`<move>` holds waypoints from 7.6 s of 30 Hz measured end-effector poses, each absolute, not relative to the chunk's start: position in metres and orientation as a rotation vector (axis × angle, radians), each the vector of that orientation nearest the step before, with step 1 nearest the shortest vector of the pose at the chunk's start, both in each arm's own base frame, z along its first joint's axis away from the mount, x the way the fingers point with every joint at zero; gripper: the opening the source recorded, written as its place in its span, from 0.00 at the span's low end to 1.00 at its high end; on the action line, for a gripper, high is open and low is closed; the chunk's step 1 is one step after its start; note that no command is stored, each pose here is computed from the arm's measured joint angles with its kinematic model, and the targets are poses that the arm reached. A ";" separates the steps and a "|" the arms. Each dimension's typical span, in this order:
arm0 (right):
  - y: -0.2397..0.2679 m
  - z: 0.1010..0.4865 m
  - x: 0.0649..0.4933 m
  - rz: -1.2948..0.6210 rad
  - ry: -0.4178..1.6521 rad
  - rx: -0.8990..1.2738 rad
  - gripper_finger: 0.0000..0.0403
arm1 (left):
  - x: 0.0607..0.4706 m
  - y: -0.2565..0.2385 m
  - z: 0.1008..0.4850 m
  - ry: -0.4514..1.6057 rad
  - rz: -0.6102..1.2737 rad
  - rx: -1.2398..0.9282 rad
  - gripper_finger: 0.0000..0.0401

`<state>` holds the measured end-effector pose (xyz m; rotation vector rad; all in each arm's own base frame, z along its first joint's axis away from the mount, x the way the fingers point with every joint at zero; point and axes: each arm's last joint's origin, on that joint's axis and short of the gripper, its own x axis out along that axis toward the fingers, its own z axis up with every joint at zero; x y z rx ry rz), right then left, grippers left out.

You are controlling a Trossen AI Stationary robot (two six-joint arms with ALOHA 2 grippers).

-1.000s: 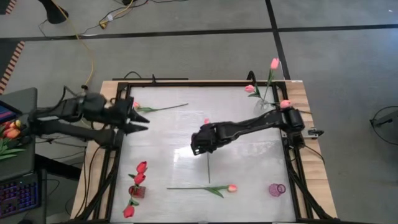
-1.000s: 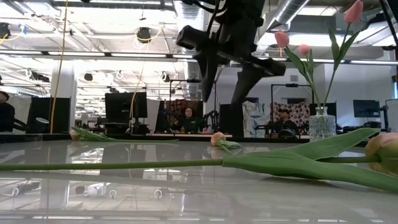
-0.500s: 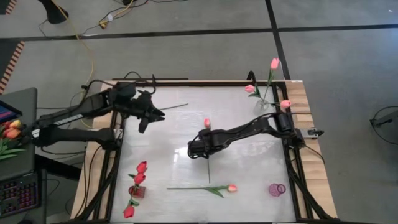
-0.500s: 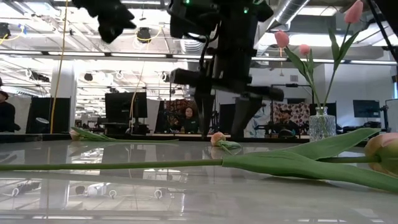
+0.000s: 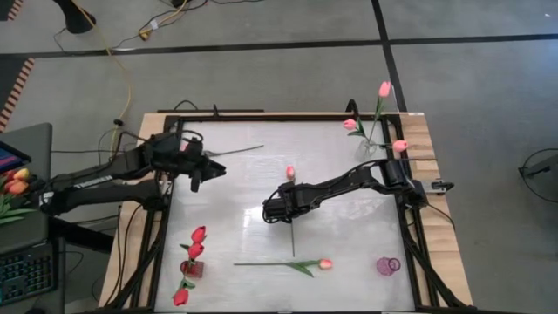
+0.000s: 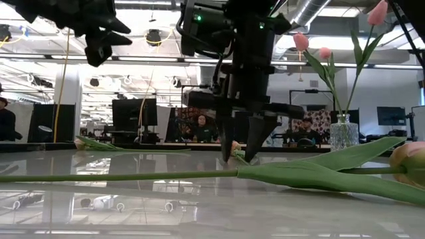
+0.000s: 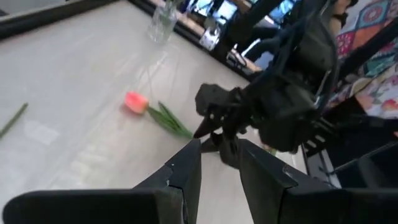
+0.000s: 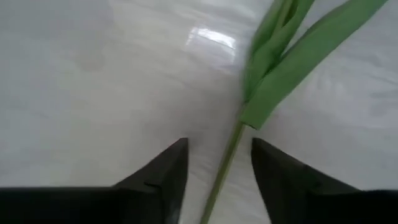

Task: Sort flowers into vase by color
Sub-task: Put the pink flower in the pink vase

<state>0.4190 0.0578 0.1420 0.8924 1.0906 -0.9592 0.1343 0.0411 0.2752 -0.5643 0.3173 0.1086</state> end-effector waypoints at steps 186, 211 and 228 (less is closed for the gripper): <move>0.104 0.436 0.129 -0.257 0.460 1.124 0.36 | 0.140 0.041 0.288 0.177 0.103 -0.590 0.23; 0.111 0.387 0.267 -0.432 0.480 1.255 0.04 | 0.138 0.036 0.281 0.284 -0.028 -0.508 0.23; 0.149 0.386 0.277 -0.212 0.576 1.459 0.04 | 0.137 0.035 0.278 0.318 -0.046 -0.481 0.23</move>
